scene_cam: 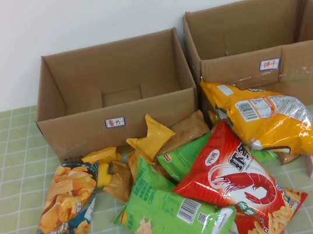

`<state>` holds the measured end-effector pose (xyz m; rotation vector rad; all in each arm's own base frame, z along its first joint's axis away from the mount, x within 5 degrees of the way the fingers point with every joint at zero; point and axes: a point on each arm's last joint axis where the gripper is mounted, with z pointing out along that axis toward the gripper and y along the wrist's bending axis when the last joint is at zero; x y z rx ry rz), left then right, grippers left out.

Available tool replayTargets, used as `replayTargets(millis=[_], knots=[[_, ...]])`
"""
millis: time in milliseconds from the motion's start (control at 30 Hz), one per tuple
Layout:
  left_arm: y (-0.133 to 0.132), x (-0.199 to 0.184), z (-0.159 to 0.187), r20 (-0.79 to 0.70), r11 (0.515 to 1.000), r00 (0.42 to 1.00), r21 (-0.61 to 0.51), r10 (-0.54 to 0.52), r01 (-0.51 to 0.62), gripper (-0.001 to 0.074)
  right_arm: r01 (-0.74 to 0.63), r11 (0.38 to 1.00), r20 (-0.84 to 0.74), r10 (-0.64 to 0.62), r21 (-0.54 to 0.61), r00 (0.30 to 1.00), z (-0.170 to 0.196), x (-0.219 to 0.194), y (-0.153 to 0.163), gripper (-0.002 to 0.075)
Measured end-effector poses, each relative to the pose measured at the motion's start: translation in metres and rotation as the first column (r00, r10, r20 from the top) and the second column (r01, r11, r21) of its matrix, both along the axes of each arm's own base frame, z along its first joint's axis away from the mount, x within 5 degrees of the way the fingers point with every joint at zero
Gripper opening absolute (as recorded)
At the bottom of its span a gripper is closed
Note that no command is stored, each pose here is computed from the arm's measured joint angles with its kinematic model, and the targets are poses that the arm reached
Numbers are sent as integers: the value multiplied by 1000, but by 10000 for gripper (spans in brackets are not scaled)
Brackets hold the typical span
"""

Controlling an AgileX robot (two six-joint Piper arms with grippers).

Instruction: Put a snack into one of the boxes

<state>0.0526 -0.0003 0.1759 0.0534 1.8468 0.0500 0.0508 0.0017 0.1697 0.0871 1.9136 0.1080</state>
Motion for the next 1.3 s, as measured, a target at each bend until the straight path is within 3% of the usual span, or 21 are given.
replayTargets(millis=[333, 533, 633, 733, 800, 867, 900, 933, 967, 1033, 1133, 1300], knots=[[0, 0, 0, 0, 1000, 1000, 0, 0, 0, -1, 0, 1000, -1, 0, 28, 1000, 0, 0, 1, 9], [0, 0, 0, 0, 1000, 1000, 0, 0, 0, -1, -11, 987, -5, 12, 159, 1000, 0, 0, 6, 9], [0, 0, 0, 0, 1000, 1000, 0, 0, 0, -1, -17, 959, -13, 22, 284, 1000, 1, -1, 10, 9], [1, 0, 1, 7, 998, 1000, 58, -5, 4, -1, -10, 860, -36, 33, 510, 999, 1, -1, 18, 9], [2, 1, 2, 22, 996, 1000, 93, -4, 2, -1, 4, 729, -56, 47, 684, 997, 3, -2, 24, 9], [0, 1, 4, 51, 1000, 999, -23, 7, -6, -1, 9, 608, -60, 63, 794, 996, 7, -3, 29, 9], [-2, 2, 6, 71, 983, 997, -183, 29, -16, -1, 11, 565, -60, 69, 825, 996, 8, -3, 30, 9], [-4, 2, 9, 93, 935, 994, -353, 54, -18, -1, 13, 518, -58, 72, 855, 996, 10, -3, 31, 9], [-5, 3, 12, 109, 877, 991, -481, 78, -16, -1, 12, 501, -54, 70, 865, 996, 11, -3, 31, 9], [-7, 3, 16, 111, 712, 987, -702, 119, -7, -1, 7, 489, -41, 59, 873, 997, 12, -2, 30, 9], [-8, 3, 19, 109, 571, 983, -821, 147, 6, -1, -13, 509, -19, 57, 861, 998, 14, -2, 30, 9], [-8, 3, 21, 98, 437, 982, -899, 162, 18, -1, -25, 528, -19, 77, 849, 997, 13, -2, 31, 9]])
